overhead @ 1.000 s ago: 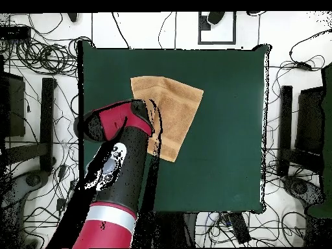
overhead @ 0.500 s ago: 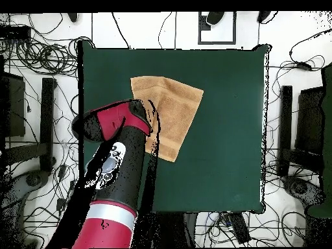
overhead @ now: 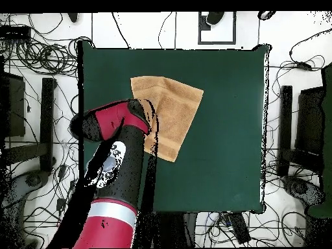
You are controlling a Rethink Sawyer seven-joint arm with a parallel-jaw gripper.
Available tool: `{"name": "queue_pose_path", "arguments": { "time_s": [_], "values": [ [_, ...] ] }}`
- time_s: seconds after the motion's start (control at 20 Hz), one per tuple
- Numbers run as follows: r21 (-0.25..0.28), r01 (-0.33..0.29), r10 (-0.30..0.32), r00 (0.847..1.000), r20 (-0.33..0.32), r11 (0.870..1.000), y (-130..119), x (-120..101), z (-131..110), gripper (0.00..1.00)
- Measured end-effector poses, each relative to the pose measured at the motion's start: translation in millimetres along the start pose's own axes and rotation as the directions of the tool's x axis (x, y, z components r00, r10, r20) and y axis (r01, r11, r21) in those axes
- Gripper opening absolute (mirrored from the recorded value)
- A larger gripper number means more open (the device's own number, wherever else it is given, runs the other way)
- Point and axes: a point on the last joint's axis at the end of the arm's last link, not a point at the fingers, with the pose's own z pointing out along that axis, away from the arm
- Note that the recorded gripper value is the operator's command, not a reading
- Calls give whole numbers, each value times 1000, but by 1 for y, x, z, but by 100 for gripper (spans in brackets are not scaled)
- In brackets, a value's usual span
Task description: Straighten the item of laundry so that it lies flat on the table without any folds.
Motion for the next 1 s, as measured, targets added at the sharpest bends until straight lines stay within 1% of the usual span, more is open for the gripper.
{"name": "queue_pose_path", "arguments": {
  "time_s": [0.2, 0.6, 0.8, 1.0],
  "values": [
    [-12, -3, 3, 1000, -14, 1000, 4, 3, -4, 100],
    [-40, -29, 28, 999, -33, 999, 8, -9, -19, 100],
    [-53, -40, 37, 998, -47, 998, 10, -11, -26, 100],
    [-50, -56, 53, 997, -58, 997, 0, -18, -34, 100]
  ]
}}
